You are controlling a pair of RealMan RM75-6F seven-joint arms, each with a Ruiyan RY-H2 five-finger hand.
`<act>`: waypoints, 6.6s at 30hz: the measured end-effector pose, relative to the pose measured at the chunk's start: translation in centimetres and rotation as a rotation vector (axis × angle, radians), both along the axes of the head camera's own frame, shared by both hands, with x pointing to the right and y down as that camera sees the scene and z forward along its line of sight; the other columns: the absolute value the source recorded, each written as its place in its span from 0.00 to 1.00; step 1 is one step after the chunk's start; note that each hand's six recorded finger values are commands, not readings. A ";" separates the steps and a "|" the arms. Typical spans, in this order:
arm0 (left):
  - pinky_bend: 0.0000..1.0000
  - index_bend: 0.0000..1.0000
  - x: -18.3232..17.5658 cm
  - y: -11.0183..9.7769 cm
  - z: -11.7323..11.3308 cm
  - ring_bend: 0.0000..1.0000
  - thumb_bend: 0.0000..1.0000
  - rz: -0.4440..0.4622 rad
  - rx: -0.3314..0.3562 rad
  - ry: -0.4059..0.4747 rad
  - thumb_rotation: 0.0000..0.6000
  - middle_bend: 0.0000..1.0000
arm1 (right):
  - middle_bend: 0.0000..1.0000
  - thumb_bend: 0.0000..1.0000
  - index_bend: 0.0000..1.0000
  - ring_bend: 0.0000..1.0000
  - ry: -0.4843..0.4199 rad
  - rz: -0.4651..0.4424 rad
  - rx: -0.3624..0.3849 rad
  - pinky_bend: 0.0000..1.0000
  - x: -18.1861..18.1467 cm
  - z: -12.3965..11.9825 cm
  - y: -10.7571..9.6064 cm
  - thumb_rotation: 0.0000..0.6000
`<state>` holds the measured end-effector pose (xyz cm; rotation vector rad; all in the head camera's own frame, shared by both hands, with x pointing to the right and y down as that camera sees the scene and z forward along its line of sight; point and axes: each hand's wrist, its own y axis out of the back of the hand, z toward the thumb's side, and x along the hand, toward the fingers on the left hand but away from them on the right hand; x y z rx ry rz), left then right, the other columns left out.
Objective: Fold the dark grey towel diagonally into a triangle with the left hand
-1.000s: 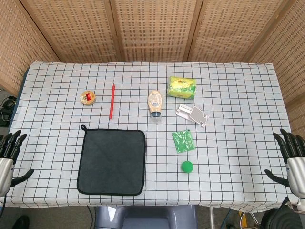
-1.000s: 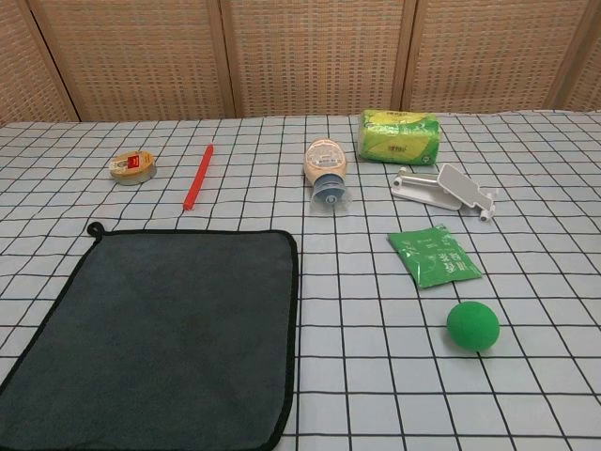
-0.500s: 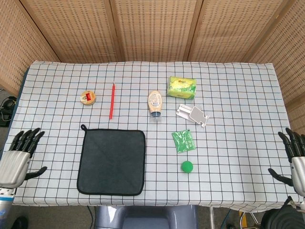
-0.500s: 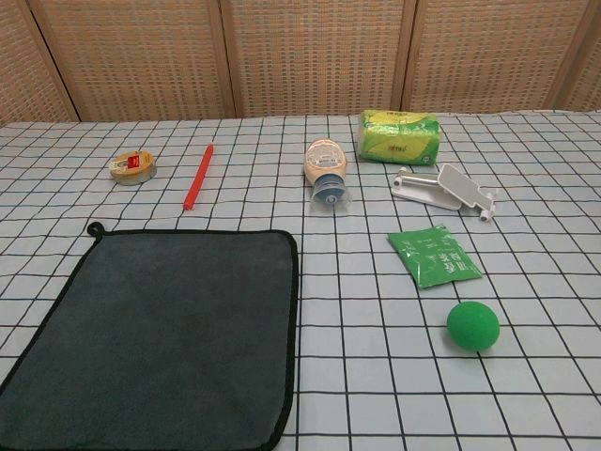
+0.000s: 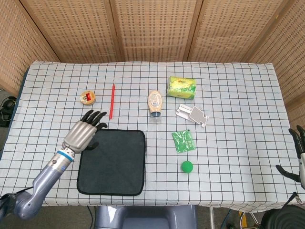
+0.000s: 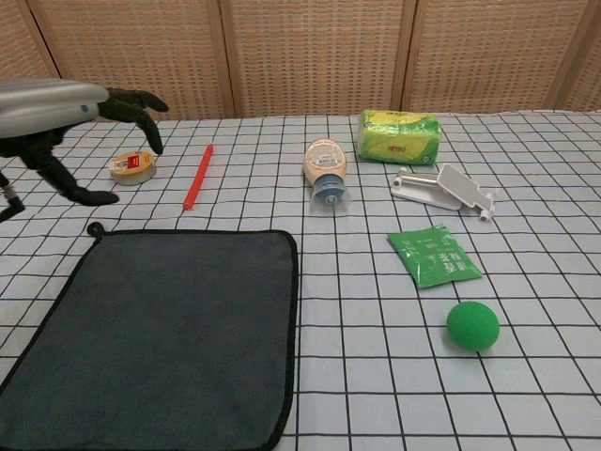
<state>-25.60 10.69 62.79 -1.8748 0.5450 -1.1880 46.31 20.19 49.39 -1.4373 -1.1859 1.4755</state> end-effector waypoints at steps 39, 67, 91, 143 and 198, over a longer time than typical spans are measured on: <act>0.00 0.41 13.9 -2.3 13.0 0.00 0.40 -0.028 -0.170 -0.018 1.00 0.00 | 0.00 0.00 0.04 0.00 -0.008 0.042 -0.040 0.00 1.4 1.3 -0.6 1.00; 0.00 0.56 14.4 -1.6 13.9 0.00 0.42 -0.033 -0.179 -0.017 1.00 0.00 | 0.00 0.00 0.04 0.00 -0.019 0.047 -0.039 0.00 1.5 1.3 -0.7 1.00; 0.00 0.65 12.8 0.3 9.1 0.00 0.42 0.007 -0.134 0.078 1.00 0.00 | 0.00 0.00 0.04 0.00 -0.057 0.025 -0.017 0.00 0.8 0.3 -0.5 1.00; 0.00 0.66 -5.6 16.2 3.8 0.00 0.44 0.204 -0.202 -0.032 1.00 0.00 | 0.00 0.00 0.04 0.00 -0.104 -0.020 0.013 0.00 -0.6 -1.4 0.4 1.00; 0.00 0.66 -9.8 18.2 4.5 0.00 0.44 0.208 -0.247 -0.107 1.00 0.00 | 0.00 0.00 0.04 0.00 -0.098 -0.031 0.010 0.00 -1.0 -1.3 0.4 1.00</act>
